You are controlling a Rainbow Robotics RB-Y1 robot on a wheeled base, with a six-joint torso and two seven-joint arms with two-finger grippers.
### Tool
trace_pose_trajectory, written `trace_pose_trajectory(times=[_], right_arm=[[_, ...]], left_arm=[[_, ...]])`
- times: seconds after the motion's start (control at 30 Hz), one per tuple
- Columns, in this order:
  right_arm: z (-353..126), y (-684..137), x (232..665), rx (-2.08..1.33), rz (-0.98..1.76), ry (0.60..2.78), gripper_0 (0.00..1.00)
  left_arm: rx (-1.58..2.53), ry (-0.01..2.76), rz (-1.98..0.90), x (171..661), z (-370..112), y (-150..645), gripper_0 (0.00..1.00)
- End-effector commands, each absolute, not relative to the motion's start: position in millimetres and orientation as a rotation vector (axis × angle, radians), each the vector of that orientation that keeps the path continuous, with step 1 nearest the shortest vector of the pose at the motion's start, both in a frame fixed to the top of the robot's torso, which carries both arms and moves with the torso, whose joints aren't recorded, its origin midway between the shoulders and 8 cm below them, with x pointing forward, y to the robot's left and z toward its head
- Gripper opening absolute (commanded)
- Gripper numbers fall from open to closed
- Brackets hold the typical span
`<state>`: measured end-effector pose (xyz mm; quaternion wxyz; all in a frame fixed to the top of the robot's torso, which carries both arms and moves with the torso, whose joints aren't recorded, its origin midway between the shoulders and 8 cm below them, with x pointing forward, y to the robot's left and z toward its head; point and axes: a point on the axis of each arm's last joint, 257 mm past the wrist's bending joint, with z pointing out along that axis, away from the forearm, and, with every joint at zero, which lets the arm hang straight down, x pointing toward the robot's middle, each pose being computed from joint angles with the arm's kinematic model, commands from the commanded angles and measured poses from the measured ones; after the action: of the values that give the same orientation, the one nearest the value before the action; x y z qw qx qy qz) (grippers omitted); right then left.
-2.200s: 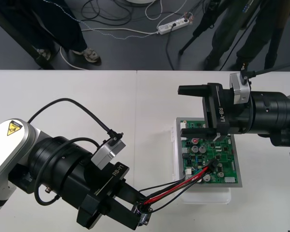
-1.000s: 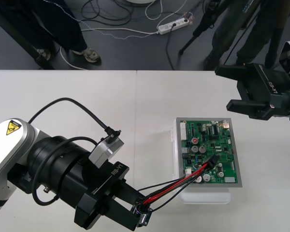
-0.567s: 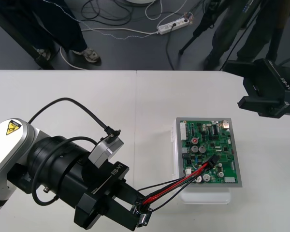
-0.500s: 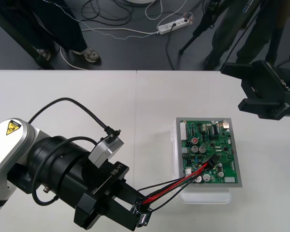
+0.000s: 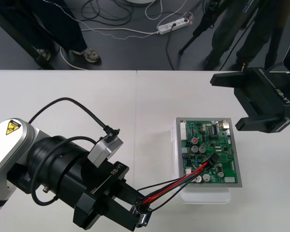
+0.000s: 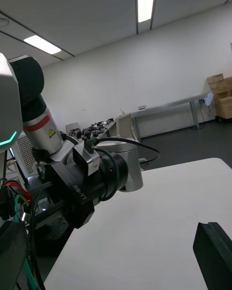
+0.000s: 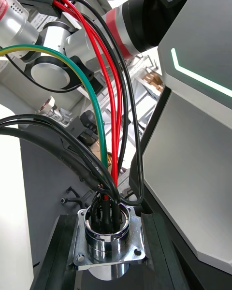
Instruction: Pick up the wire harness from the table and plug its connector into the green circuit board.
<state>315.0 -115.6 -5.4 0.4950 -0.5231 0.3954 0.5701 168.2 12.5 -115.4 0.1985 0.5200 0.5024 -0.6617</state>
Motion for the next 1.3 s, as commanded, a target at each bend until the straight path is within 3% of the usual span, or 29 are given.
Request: trace_pose_trajectory(times=[0.03,0.8,1.3], right_arm=[[-15.6,-106.3,291.3,-1.337,1.431,0.921,1.0],[-57.7,-84.7,237.6,-1.546,1.487,0.876,1.0],[-35.9,-76.9,226.0,-1.403,1.613,0.767,1.0]], left_arm=[[1.455,1.427,-1.968,144.4,-111.4,12.6,0.0],[1.445,1.421,-1.971,146.2,-108.6,14.2,0.0],[1.438,1.419,-1.971,147.8,-107.5,14.9,0.0]])
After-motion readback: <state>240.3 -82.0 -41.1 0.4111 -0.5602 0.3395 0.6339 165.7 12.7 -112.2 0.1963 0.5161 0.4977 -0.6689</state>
